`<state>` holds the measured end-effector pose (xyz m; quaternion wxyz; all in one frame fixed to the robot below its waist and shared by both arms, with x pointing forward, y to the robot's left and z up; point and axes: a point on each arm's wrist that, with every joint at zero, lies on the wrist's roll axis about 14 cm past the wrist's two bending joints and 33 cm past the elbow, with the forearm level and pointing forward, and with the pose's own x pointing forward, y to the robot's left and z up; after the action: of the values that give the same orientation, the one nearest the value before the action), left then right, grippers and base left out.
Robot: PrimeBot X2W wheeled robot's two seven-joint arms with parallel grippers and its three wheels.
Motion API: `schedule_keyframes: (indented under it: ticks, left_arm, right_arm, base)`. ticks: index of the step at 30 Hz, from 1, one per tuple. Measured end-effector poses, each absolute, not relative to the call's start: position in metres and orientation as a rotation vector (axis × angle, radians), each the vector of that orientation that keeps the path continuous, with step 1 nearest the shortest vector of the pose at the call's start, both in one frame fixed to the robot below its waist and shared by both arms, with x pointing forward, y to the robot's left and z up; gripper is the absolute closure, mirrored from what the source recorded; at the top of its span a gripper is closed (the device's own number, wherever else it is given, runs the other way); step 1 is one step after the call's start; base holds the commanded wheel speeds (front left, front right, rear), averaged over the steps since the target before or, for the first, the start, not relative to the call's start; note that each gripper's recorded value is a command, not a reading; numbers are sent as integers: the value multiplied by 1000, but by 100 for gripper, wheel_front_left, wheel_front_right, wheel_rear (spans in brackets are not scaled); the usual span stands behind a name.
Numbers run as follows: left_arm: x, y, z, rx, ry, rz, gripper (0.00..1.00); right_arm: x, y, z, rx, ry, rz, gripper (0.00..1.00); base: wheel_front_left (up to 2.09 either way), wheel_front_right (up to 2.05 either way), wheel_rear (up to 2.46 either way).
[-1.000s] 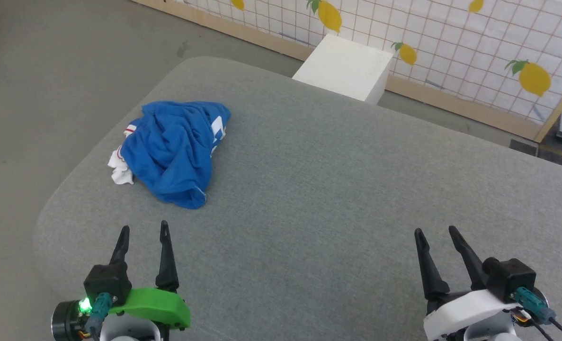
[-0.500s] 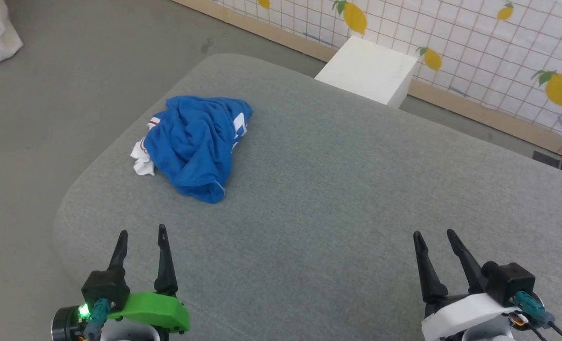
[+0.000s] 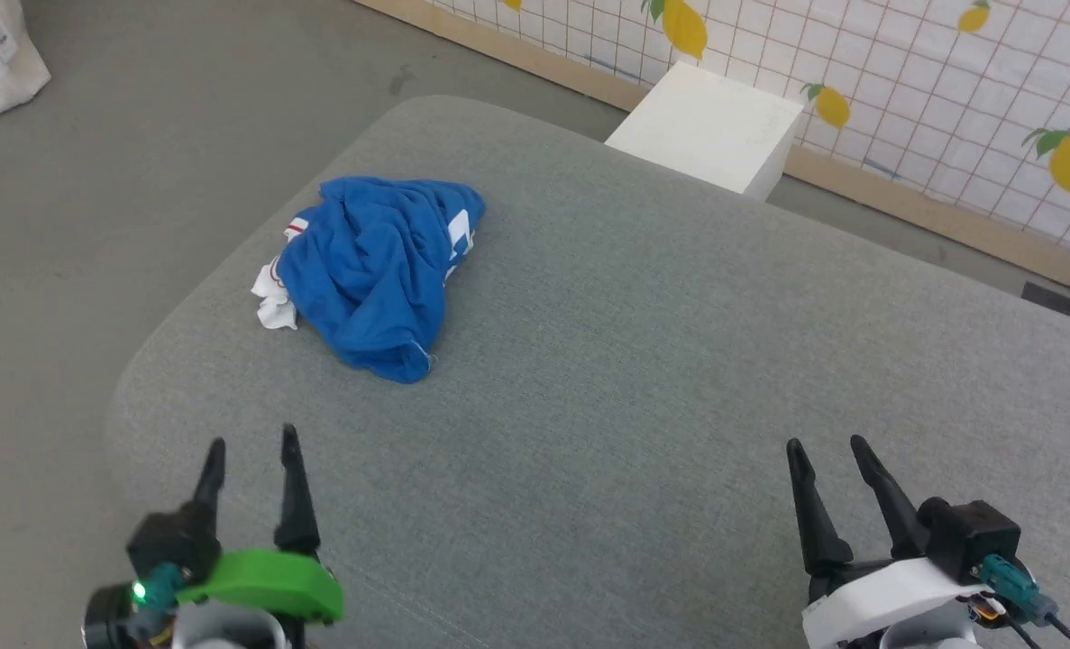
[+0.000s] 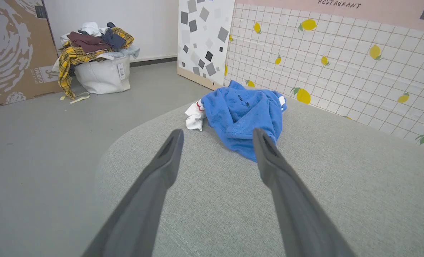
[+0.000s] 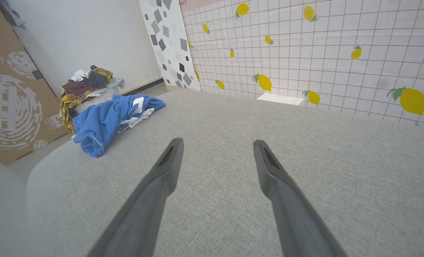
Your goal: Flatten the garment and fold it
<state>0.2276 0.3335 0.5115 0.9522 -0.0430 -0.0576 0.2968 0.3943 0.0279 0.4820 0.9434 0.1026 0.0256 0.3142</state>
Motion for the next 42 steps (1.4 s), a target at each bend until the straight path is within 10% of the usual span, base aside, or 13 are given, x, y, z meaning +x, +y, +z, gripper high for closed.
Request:
schedule_keyframes:
  ticks: [10, 34, 36, 42]
  left_arm:
    - [327, 391, 566, -146, -68, 465, 0]
    - [418, 362, 368, -357, 728, 392, 0]
    - [419, 367, 369, -331, 718, 412, 100]
    - [424, 389, 394, -258, 540, 488, 100]
  right_arm:
    - [429, 0, 477, 178, 52, 546, 0]
    - [463, -94, 401, 128, 215, 284, 0]
    - [463, -93, 399, 126, 221, 284, 0]
    - [462, -89, 404, 132, 213, 296, 0]
  base:
    - [0, 0, 0]
    - [0, 0, 0]
    - [0, 0, 0]
    - [0, 0, 0]
